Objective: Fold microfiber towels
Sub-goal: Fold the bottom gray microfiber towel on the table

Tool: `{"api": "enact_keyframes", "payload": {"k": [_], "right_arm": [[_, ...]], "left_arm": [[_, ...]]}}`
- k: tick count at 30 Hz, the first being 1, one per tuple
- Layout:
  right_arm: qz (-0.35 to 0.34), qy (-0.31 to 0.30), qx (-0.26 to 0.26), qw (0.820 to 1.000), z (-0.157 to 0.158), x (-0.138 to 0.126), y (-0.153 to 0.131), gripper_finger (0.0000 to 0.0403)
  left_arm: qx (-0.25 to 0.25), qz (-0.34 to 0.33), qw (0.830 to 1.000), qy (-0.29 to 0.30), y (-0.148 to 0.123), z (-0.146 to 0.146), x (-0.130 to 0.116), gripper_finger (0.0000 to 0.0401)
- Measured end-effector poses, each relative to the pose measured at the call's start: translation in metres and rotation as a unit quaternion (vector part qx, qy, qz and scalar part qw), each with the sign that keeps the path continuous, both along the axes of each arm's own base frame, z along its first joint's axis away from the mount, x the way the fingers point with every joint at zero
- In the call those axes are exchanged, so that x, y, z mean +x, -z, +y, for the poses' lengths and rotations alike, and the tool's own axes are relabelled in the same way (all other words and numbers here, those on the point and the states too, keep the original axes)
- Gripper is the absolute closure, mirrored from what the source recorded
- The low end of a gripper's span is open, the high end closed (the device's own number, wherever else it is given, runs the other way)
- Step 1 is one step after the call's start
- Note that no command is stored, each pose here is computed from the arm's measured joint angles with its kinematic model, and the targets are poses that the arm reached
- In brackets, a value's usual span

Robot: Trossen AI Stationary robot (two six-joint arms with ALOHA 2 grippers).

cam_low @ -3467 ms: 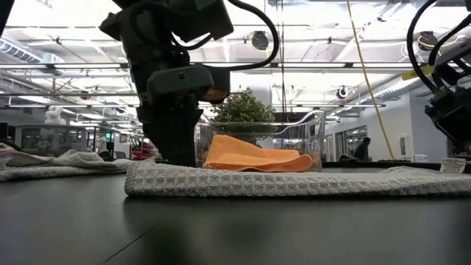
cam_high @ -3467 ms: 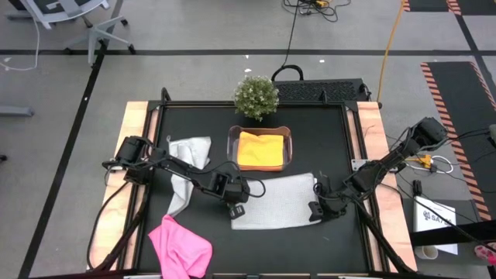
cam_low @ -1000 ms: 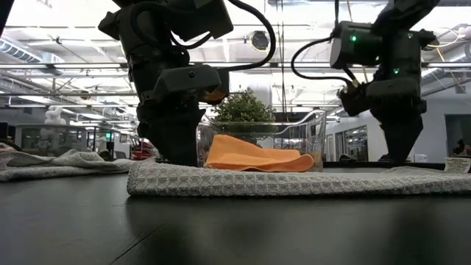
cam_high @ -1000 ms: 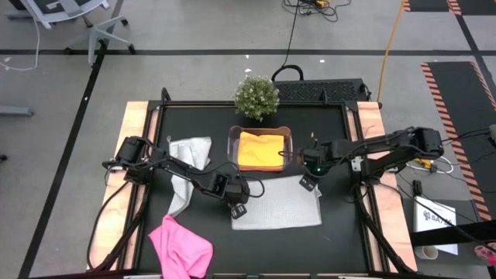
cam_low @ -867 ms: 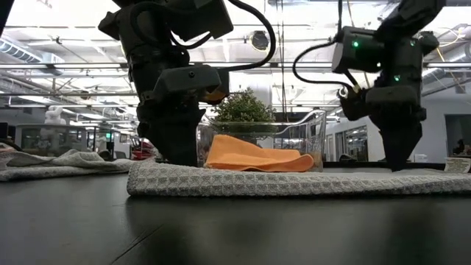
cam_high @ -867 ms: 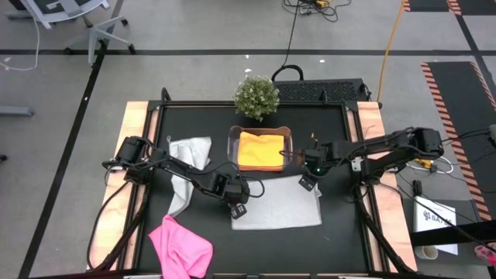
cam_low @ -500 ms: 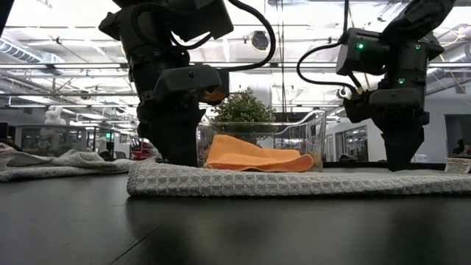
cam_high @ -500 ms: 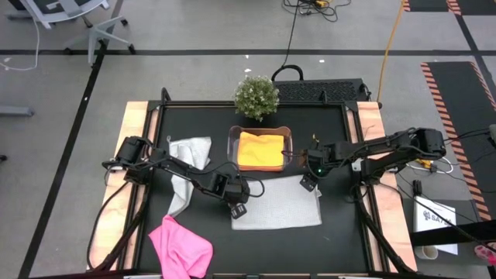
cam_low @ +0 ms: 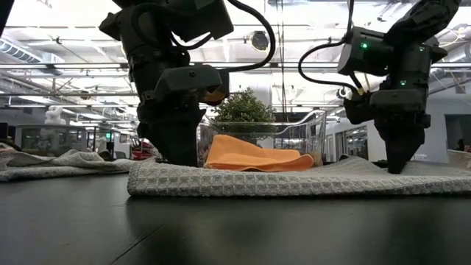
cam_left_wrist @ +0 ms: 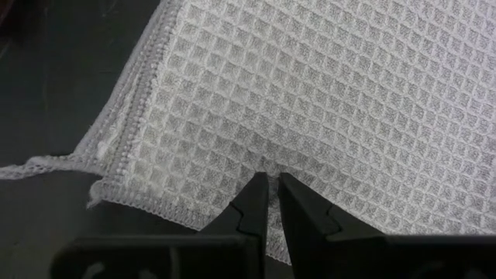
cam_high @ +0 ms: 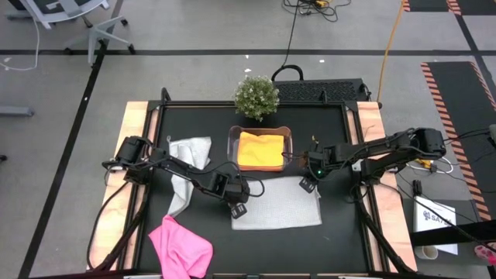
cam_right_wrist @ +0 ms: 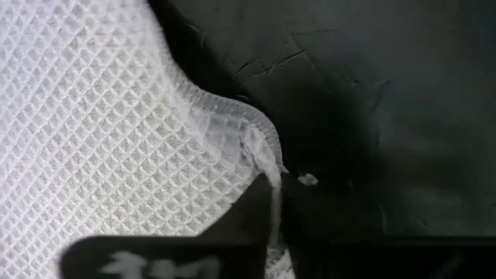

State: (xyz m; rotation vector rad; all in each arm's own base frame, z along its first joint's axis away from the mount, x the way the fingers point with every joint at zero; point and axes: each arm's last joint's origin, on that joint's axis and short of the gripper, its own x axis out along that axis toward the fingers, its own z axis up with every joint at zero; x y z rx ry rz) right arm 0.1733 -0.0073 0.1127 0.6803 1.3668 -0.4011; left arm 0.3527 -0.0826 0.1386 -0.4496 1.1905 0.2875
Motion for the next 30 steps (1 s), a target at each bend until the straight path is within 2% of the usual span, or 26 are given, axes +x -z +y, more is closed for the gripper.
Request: {"api": "enact_keyframes", "payload": {"k": [8, 11, 16, 20, 25, 30], "right_arm": [[0.004, -0.004, 0.0, 1.0, 0.0, -0.002, -0.001, 0.04], [-0.004, 0.002, 0.001, 1.0, 0.0, -0.003, -0.005, 0.0401], [-0.03, 0.017, 0.037, 0.999, 0.002, -0.005, -0.014, 0.0402], [-0.047, 0.04, 0.049, 0.997, 0.003, -0.008, -0.022, 0.0402], [-0.1, 0.072, 0.088, 0.988, 0.004, -0.006, -0.034, 0.0402], [-0.21, 0.093, 0.129, 0.965, 0.005, 0.01, -0.052, 0.0402]], "left_arm": [[-0.008, 0.0, 1.0, -0.001, -0.003, -0.002, -0.001, 0.0364], [-0.004, 0.003, 1.0, 0.016, -0.002, -0.007, -0.003, 0.0364], [0.014, 0.015, 0.998, 0.054, 0.0, -0.018, -0.008, 0.038], [0.025, 0.008, 0.998, 0.051, 0.001, -0.018, -0.007, 0.0396], [0.031, 0.006, 0.998, 0.052, 0.001, -0.017, -0.006, 0.0394], [0.04, -0.002, 0.998, 0.057, 0.001, -0.017, -0.005, 0.0396]]}}
